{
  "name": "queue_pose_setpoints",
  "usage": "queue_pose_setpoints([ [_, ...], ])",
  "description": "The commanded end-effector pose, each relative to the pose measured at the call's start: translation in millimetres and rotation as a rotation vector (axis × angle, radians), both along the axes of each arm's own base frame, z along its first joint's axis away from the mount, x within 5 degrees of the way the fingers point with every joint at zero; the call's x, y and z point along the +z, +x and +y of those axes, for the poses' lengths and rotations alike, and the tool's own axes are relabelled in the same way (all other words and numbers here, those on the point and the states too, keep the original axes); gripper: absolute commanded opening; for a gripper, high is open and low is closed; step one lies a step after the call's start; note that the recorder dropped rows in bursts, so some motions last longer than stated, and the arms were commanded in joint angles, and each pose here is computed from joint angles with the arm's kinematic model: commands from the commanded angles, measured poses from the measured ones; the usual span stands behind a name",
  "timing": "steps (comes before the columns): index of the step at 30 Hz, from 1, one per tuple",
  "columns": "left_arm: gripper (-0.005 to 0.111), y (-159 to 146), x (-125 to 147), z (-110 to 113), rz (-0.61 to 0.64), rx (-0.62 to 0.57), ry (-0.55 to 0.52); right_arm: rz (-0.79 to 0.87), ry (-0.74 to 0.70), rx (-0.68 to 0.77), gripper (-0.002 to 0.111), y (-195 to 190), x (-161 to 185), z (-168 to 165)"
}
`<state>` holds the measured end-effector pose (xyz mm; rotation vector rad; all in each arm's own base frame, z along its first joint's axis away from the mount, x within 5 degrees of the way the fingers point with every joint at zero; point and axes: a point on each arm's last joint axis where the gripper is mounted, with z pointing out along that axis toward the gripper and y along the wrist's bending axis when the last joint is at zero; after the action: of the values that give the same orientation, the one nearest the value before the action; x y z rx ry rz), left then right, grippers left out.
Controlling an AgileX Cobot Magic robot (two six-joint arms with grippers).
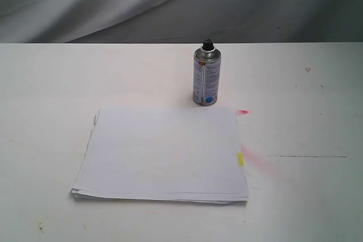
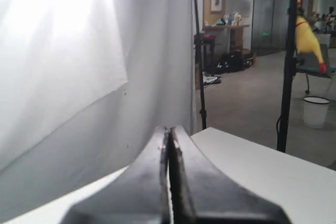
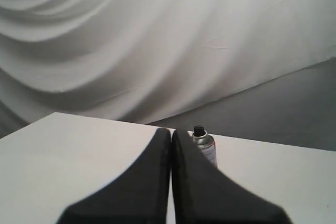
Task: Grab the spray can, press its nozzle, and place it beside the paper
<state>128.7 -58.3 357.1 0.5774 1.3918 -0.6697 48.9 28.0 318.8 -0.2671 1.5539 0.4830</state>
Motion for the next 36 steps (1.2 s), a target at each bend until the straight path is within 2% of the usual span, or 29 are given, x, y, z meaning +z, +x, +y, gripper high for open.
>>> queue_pose_setpoints([
  [1, 0.000, 27.5, -19.2, -0.8, 0.121, -0.006, -0.002, -0.011, 0.053, -0.061, 0.000, 22.2, -38.0, 3.4],
  [6, 0.000, 36.1, -28.4, -9.1, 0.185, -0.075, -0.011, 0.079, 0.087, -0.081, 0.000, 29.9, -66.1, 4.9],
  [12, 0.000, 37.5, -29.6, -9.2, 0.196, -0.076, -0.014, 0.124, 0.079, -0.084, 0.000, 29.9, -81.2, 4.9],
  [24, 0.000, 37.8, -30.5, -12.1, 0.202, -0.072, -0.006, 0.142, 0.093, -0.082, 0.000, 29.8, -82.2, 5.1],
  [28, 0.000, 25.2, -23.3, -19.0, 0.158, -0.015, 0.024, 0.142, 0.093, -0.082, 0.000, 29.8, -82.2, 5.1],
  [31, 0.000, 11.0, -17.4, -12.7, 0.060, 0.116, 0.108, 0.142, 0.093, -0.082, 0.000, 29.8, -82.2, 5.1],
  [36, 0.000, -12.0, -35.9, 10.3, 0.089, 0.367, 0.070, 0.142, 0.093, -0.082, 0.000, 29.8, -82.2, 5.1],
])
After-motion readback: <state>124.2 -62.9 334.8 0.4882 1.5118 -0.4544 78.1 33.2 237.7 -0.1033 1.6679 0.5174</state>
